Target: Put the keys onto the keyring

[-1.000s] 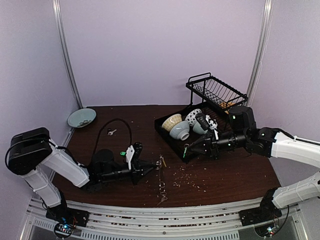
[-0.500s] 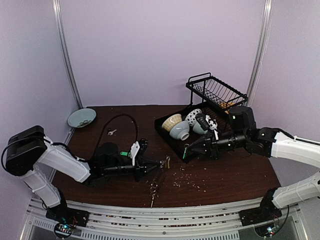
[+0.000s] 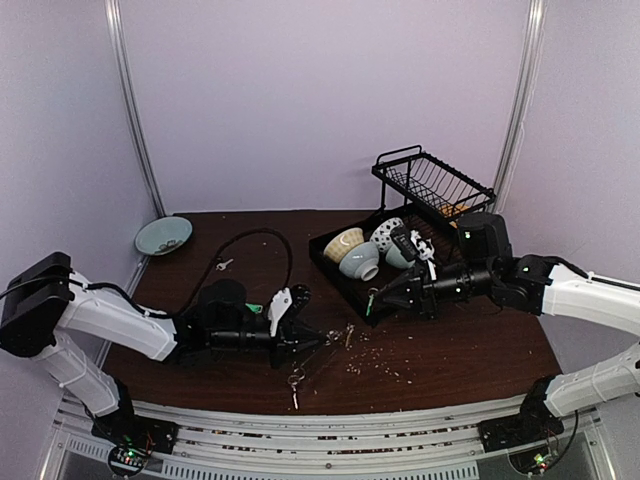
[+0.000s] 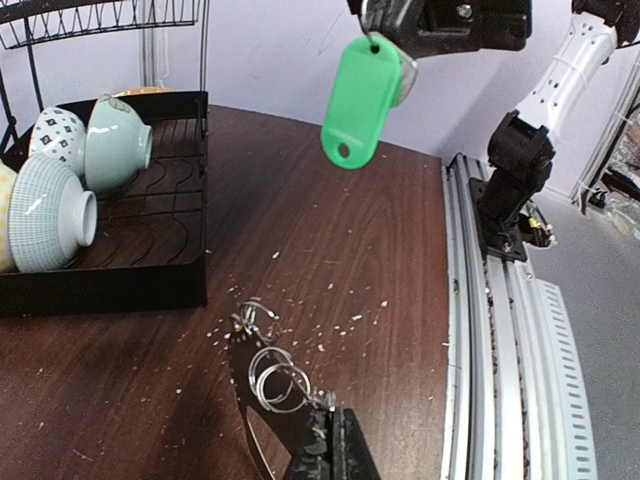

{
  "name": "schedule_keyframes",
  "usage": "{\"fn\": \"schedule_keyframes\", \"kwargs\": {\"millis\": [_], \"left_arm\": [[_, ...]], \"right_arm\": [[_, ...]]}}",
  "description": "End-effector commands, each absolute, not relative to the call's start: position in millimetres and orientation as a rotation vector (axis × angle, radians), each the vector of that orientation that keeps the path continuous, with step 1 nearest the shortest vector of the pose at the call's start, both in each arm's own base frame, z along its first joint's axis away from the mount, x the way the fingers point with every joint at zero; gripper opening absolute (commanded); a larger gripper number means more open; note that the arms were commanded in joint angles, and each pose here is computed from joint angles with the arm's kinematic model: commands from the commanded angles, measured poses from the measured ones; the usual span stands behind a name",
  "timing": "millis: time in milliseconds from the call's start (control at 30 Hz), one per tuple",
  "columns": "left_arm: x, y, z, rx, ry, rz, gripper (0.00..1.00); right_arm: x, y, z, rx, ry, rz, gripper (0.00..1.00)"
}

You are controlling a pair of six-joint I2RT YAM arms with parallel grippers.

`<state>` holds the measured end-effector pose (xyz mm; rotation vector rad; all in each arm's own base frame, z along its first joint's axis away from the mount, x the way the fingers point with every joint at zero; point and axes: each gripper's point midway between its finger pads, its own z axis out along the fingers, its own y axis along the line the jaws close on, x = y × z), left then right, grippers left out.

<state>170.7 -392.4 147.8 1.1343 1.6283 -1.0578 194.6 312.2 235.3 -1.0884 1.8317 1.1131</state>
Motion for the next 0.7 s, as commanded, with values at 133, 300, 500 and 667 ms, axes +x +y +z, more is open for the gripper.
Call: {"fn": "schedule_keyframes", "kwargs": {"millis": [133, 300, 500, 667], "left_arm": [[173, -410, 154, 1.072, 1.606, -1.157, 0.00], [178, -412, 126, 1.281, 1.713, -0.858, 0.00], [180, -399, 111, 1.449, 1.791, -0.568, 0.00], [177, -402, 103, 1.610, 1.838, -0.370, 0.00]], "right_arm": [[191, 311, 241, -1.094, 1.820, 1.108, 0.00], [190, 310, 241, -1.094, 1.818, 1.106, 0.00], [191, 311, 239, -1.096, 1.821, 1.105, 0.00], [191, 312, 240, -1.098, 1.817, 1.107, 0.00]]}}
